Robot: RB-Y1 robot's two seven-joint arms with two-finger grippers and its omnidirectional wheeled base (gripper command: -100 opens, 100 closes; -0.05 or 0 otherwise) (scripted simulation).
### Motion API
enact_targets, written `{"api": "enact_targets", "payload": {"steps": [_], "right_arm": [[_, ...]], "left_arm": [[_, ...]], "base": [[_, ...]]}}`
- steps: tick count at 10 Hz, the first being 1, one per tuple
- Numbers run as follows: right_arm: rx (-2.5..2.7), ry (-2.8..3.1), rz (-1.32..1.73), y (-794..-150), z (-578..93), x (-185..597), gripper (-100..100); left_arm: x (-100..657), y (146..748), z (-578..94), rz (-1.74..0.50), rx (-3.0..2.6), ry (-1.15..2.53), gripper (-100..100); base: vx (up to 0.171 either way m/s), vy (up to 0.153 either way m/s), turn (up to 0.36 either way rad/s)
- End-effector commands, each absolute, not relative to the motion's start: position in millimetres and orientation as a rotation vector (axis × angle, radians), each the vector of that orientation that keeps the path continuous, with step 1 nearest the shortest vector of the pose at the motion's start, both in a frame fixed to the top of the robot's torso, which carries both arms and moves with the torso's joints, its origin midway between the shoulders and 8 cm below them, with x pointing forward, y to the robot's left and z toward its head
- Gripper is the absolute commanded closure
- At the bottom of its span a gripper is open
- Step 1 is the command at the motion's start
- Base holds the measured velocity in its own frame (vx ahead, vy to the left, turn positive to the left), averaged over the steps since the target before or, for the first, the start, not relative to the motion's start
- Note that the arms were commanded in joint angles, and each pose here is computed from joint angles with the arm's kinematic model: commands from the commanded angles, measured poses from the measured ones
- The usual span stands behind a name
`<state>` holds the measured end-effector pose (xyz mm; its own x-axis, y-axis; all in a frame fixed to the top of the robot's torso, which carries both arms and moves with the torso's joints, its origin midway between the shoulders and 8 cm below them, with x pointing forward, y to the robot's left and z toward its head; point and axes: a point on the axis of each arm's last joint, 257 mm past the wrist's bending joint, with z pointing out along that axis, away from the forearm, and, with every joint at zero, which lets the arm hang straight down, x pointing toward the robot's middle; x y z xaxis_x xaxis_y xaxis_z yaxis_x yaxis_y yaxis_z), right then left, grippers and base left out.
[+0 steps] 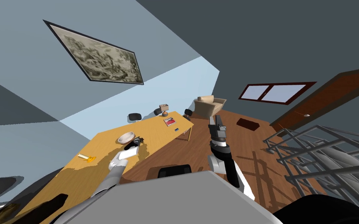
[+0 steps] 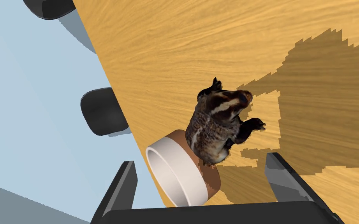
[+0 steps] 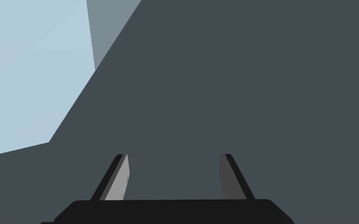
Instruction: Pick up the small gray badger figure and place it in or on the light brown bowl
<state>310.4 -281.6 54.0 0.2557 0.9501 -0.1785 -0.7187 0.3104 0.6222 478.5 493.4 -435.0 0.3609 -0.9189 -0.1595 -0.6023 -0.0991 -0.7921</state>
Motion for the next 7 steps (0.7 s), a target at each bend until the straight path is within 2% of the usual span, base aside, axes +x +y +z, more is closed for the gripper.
{"api": "enact_targets", "payload": {"steps": [1,7], "right_arm": [[0.465,0.588,1.189,-281.6,54.0,310.4,0],[0.465,0.588,1.189,-281.6,54.0,310.4,0]], "left_arm": [[473.2,490.1,-449.3,-0.459,-1.846,1.364,-100],[446.1,475.6,-497.1,-0.365,-1.990,1.454,-100]], "base": [[0.035,0.026,-0.051],[0.061,0.044,-0.046]]}}
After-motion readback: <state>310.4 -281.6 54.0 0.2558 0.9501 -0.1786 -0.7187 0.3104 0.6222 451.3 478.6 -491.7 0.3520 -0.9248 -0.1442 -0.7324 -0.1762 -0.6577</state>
